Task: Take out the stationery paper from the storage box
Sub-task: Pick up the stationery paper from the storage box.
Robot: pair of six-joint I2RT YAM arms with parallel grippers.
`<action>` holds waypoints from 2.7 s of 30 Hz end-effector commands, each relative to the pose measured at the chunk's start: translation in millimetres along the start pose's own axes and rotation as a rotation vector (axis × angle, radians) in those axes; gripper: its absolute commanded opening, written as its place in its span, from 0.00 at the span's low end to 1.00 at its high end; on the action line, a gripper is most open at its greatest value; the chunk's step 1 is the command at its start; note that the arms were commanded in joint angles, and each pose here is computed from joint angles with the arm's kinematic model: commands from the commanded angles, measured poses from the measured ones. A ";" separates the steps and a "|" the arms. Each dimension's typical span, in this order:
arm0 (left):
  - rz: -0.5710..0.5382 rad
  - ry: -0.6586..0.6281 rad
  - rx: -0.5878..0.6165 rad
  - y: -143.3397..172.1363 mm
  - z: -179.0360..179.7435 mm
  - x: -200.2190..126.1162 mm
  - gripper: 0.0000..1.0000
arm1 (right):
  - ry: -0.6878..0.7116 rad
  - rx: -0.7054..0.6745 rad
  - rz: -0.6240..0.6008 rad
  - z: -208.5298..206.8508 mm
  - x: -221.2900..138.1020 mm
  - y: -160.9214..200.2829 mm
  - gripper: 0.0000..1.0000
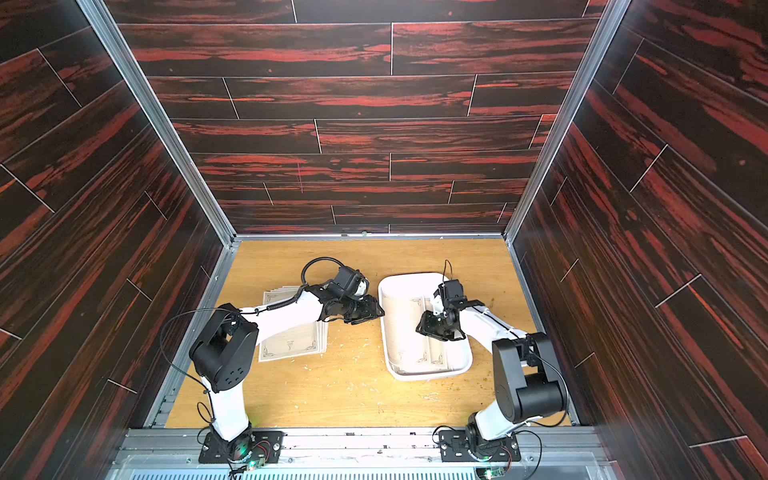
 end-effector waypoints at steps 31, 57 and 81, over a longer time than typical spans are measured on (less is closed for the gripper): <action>0.024 -0.052 -0.003 2.7 5.6 2.4 0.50 | -0.308 0.048 -0.016 -4.3 4.4 7.9 0.29; -0.548 0.258 0.417 -19.1 -66.5 -156.1 0.61 | 0.232 -0.498 -0.371 104.6 -198.1 -26.3 0.00; -0.579 1.023 0.836 42.6 -113.1 -253.5 0.60 | -0.494 -0.960 -0.963 182.0 -337.7 70.4 0.00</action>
Point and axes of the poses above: each gripper's point midway between its finger pads, its own x axis out along the fingers, its own z axis along the line the jaws close on, y = z × x, the point moved 9 cm from there along -x, back along the fingers, and after that the axes turned 5 degrees about -x, right-handed, at the moved point
